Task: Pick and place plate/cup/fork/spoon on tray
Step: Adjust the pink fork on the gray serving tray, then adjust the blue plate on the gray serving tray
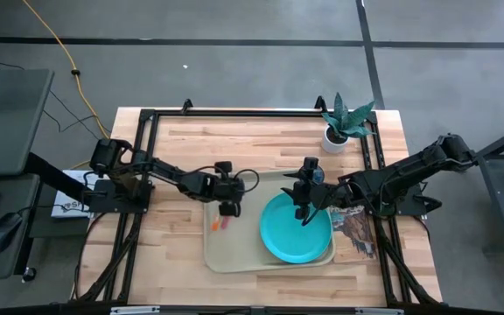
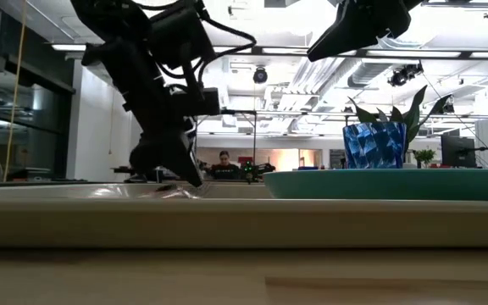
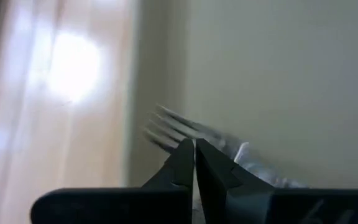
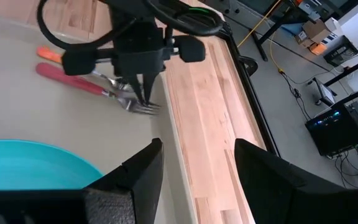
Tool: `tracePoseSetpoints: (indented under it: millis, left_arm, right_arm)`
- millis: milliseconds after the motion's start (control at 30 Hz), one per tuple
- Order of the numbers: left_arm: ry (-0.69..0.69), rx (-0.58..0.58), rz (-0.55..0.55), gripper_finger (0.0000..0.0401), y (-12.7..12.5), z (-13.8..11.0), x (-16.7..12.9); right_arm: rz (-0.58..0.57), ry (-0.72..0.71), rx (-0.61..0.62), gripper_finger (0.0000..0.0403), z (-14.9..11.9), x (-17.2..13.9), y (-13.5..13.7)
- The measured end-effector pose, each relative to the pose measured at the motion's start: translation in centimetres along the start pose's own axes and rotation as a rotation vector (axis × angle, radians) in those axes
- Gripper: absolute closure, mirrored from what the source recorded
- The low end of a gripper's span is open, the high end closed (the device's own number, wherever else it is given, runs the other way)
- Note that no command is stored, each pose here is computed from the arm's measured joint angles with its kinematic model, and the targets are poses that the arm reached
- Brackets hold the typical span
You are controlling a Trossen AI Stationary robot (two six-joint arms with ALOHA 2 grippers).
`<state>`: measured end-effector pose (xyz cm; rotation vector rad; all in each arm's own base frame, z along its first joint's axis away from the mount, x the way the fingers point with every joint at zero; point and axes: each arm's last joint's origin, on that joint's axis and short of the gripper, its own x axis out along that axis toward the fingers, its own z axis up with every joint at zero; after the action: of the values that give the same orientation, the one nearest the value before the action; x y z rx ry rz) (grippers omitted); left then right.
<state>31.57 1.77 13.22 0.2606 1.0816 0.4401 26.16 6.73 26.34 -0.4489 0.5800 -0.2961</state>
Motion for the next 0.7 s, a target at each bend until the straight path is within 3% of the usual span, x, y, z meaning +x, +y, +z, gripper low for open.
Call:
tracePoseSetpoints:
  millis: [233,500,700]
  left_arm:
    - [0.044,0.007,0.054,0.0401,0.1,-0.5,-0.1]
    - [0.009,0.01,0.028,0.0401,-1.2,-0.4,-1.8]
    - [-0.122,-0.012,0.033,0.0401,-3.2,0.3,-4.8]
  right_arm:
    - [0.0,0.0,0.0,0.0215,0.0,0.0,0.0]
    - [0.001,0.0,0.0,0.0215,0.0,0.0,0.0]
    - [0.071,0.02,-0.018,0.0215,-0.4,0.0,0.3]
